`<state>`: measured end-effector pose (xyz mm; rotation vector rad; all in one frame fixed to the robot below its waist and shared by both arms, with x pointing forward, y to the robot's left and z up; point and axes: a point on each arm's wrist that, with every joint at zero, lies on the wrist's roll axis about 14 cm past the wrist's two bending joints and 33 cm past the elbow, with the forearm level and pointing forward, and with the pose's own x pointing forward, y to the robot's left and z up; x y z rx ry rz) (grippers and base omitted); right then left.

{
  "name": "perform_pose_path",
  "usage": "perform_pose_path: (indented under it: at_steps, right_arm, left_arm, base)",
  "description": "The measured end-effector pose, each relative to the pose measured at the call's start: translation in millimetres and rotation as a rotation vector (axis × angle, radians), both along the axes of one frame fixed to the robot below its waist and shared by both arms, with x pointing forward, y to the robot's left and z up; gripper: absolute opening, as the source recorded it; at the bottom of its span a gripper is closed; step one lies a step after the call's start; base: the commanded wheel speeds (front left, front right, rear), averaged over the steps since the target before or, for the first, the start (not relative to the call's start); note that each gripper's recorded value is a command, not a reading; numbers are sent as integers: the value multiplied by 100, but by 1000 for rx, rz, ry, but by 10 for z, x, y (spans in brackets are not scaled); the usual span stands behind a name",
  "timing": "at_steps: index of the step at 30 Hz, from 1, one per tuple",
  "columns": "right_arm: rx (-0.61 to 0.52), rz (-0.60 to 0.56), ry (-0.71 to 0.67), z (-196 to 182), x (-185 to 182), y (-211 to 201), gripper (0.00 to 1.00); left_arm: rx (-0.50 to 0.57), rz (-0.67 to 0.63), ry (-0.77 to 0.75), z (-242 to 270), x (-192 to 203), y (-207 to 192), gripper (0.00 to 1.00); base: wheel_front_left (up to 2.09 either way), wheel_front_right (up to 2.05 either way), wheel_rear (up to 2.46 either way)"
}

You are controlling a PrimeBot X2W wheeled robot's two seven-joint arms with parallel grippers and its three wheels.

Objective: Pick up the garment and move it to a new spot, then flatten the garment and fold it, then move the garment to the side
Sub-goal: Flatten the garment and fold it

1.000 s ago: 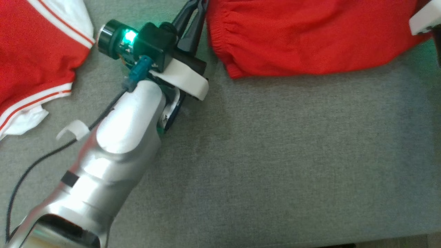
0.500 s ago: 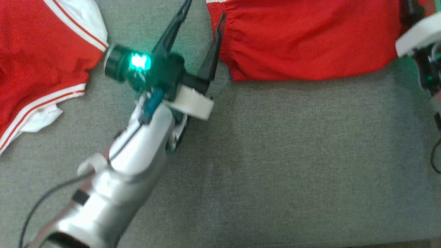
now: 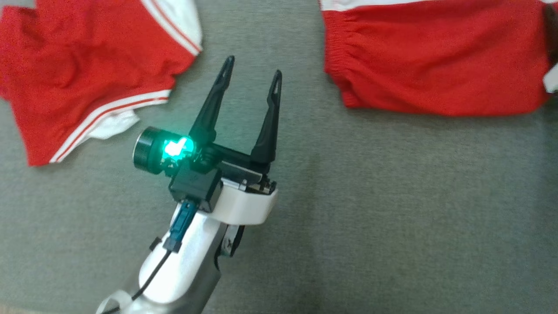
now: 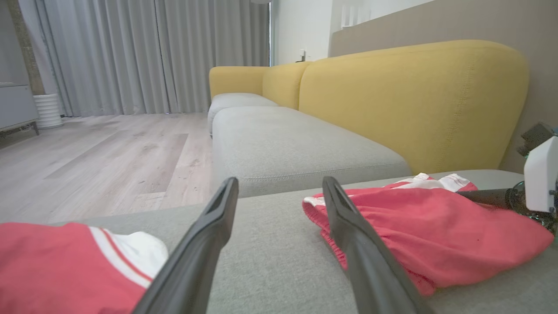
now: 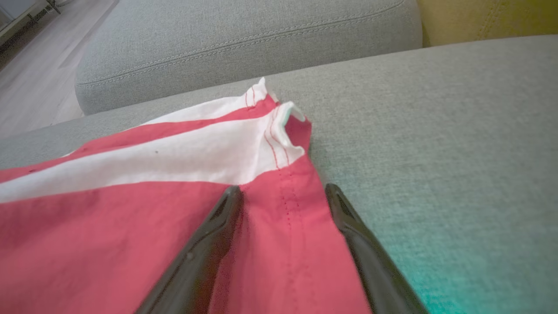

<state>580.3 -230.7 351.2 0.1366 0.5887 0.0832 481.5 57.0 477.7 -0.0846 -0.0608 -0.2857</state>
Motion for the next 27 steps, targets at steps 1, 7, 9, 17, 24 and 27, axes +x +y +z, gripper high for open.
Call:
perform_pose_path:
  at_steps: [1, 7, 9, 17, 24, 27]
  right_arm:
    - [-5, 8, 0, -1, 19, 12, 0]
    - [-30, 8, -5, 81, -18, -28, 0]
    - [-97, -23, 11, 109, -194, -342, 0]
    - [-203, -82, -64, 567, -349, -923, 0]
    - [-133, 23, -242, 1150, -53, -399, 0]
    - [-89, 118, -295, 1287, -31, 56, 0]
  left_arm:
    - [-1, 14, 0, 11, -19, 43, 100]
    - [5, 58, -16, 108, -109, 205, 100]
    - [-2, 60, -10, 122, -185, 213, 100]
    - [-15, 29, -20, 183, -277, 117, 100]
    - [-22, 0, -44, 265, -266, 25, 100]
    - [-28, -13, -40, 271, -310, -19, 100]
  base:
    - [0, 0, 0]
    - [0, 0, 0]
    - [0, 0, 0]
    - [0, 0, 0]
    - [0, 0, 0]
    - [0, 0, 0]
